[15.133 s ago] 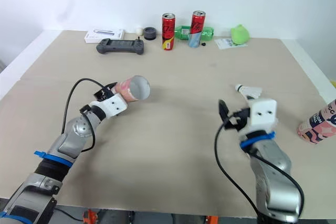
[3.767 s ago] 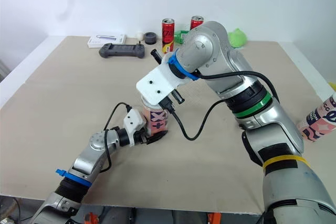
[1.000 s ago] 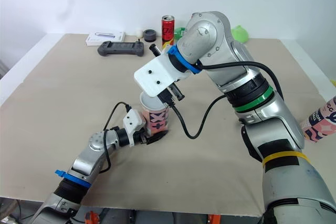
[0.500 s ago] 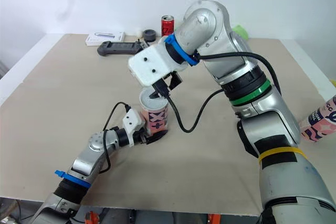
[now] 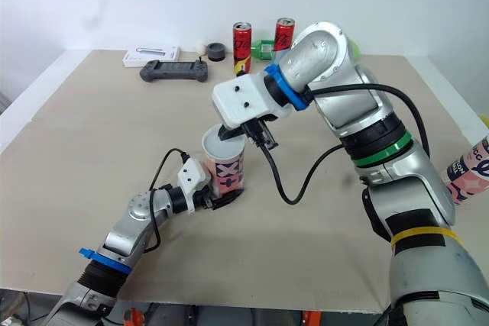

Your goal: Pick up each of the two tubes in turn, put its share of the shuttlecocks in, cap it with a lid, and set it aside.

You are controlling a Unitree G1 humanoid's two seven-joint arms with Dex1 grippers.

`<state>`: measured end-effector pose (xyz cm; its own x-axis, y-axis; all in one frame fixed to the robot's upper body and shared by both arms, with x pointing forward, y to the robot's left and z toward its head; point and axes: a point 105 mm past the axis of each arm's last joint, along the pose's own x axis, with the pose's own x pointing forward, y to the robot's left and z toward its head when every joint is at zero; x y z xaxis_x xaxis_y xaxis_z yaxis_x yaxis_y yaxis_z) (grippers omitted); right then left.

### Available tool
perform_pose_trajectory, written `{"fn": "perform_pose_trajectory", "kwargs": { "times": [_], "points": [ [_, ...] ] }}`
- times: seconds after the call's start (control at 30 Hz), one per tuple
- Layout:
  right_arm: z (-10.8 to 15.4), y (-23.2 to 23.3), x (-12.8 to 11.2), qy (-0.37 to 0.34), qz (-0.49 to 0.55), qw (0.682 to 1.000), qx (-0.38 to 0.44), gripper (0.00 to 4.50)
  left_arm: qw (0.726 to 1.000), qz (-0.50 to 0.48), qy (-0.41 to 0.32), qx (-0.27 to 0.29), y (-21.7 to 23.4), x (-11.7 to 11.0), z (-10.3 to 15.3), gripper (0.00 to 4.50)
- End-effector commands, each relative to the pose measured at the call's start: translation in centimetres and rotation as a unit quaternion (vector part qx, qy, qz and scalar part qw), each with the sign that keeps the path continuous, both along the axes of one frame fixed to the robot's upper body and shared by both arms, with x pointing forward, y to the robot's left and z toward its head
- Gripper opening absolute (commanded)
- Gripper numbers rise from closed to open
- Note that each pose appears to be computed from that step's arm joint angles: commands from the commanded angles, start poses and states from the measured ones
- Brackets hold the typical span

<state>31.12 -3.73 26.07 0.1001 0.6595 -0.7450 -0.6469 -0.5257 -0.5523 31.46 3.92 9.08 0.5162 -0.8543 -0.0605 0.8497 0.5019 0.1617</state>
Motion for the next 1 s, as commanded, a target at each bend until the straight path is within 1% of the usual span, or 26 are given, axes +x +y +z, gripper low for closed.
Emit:
{"fn": "perform_pose_trajectory", "kwargs": {
  "times": [0.03, 0.27, 0.33, 0.43, 0.5, 0.6, 0.67, 0.73, 0.77, 0.8, 0.87, 0.9, 0.93, 0.97, 1.0],
  "points": [
    [-1.6, 0.5, -0.7, 0.018, 0.015, 0.999, -0.026, 0.08, 1.0, 0.003, 0.024, 0.018, 0.2, -0.1, -1.4, 3.63],
    [-5.0, 0.6, -0.7, 0.053, 0.013, 0.997, -0.051, 0.08, 1.0, 0.003, 0.024, 0.018, 0.2, -0.2, -1.4, 3.63],
    [-5.5, 0.6, -0.5, 0.058, 0.009, 0.997, -0.054, 0.08, 1.0, 0.003, 0.024, 0.018, 0.2, -0.2, -1.4, 3.63],
    [-5.9, 1.0, -0.8, 0.09, 0.014, 0.995, -0.042, 0.08, 1.0, 0.003, 0.024, 0.017, 0.1, -0.2, -1.4, 3.63],
    [-6.0, 0.9, -0.5, 0.087, 0.009, 0.995, -0.041, 0.08, 1.0, 0.003, 0.024, 0.017, 0.1, -0.2, -1.4, 3.63],
    [-4.8, 1.1, -0.5, 0.097, 0.008, 0.995, -0.007, 0.08, 1.0, 0.004, 0.025, 0.016, 0.1, -0.2, -1.4, 3.63],
    [-2.3, 1.4, -0.9, 0.106, 0.013, 0.993, 0.053, 0.08, 1.0, 0.005, 0.025, 0.016, 0.2, -0.3, -1.4, 3.63],
    [0.8, 1.7, -1.1, 0.115, 0.011, 0.983, 0.142, 0.08, 1.0, 0.006, 0.025, 0.015, 0.3, -0.3, -1.4, 3.63],
    [2.1, 1.2, -1.2, 0.13, 0.005, 0.974, 0.184, 0.65, 1.0, 0.007, 0.026, 0.015, 0.4, -0.4, -1.4, 3.63],
    [3.3, 0.2, -1.1, 0.153, -0.014, 0.959, 0.237, 0.94, 1.0, 0.009, 0.026, 0.011, 0.5, -0.4, -1.3, 3.63],
    [4.2, -1.4, -1.1, 0.187, -0.04, 0.937, 0.293, 1.89, 1.0, 0.011, 0.026, 0.004, 0.8, -0.6, -1.1, 3.63],
    [3.7, -2.6, -1.1, 0.208, -0.063, 0.924, 0.313, 2.32, 1.0, 0.008, 0.028, -0.002, 0.9, -0.7, -0.9, 3.63],
    [3.4, -3.3, -1.1, 0.221, -0.078, 0.917, 0.323, 2.92, 1.0, 0.005, 0.029, -0.007, 1.0, -0.8, -0.7, 3.63],
    [2.6, -4.2, -1.1, 0.233, -0.099, 0.909, 0.332, 3.32, 0.999, 0.0, 0.03, -0.011, 1.2, -1.0, -0.6, 3.63],
    [1.8, -5.1, -1.2, 0.247, -0.118, 0.9, 0.341, 3.85, 0.999, -0.004, 0.033, -0.014, 1.3, -1.2, -0.5, 3.63]
  ]
}}
